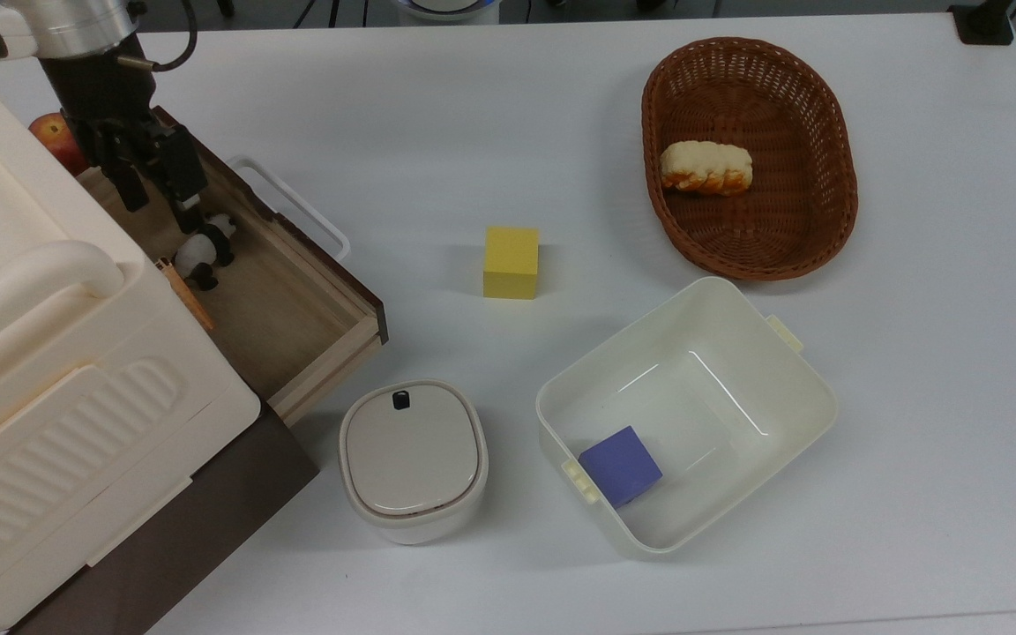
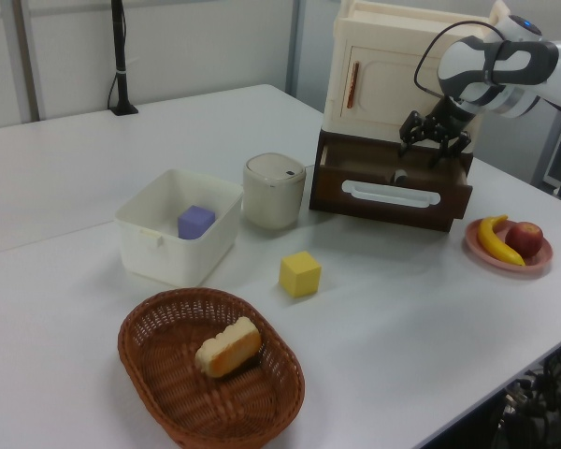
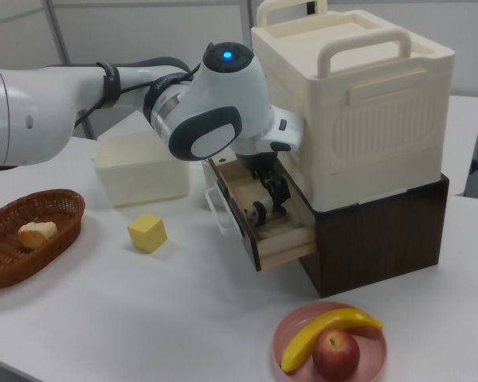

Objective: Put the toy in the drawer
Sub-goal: 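Open the gripper to release the panda toy inside the drawer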

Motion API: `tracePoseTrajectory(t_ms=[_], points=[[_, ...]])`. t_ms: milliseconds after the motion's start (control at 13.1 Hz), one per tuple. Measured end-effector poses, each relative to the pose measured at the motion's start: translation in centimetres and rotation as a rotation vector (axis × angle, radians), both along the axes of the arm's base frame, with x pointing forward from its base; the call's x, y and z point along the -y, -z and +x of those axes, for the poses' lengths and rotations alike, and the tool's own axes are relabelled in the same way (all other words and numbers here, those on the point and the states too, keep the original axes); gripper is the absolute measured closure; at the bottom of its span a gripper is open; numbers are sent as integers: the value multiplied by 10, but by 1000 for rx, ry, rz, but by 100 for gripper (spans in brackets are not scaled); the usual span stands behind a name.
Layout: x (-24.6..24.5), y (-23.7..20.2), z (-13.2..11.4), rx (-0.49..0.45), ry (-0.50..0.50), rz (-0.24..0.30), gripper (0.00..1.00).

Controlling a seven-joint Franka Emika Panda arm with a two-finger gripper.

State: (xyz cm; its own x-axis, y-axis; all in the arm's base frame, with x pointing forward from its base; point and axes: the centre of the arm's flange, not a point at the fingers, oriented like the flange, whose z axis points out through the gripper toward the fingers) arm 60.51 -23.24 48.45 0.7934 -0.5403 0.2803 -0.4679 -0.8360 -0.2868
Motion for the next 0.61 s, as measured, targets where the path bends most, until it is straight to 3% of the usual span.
tracePoseTrajectory(t_ms=[77,612], points=[[-1,1,1,-1,-7,-1,4],[-52,-17,21,36,-96,1,4]])
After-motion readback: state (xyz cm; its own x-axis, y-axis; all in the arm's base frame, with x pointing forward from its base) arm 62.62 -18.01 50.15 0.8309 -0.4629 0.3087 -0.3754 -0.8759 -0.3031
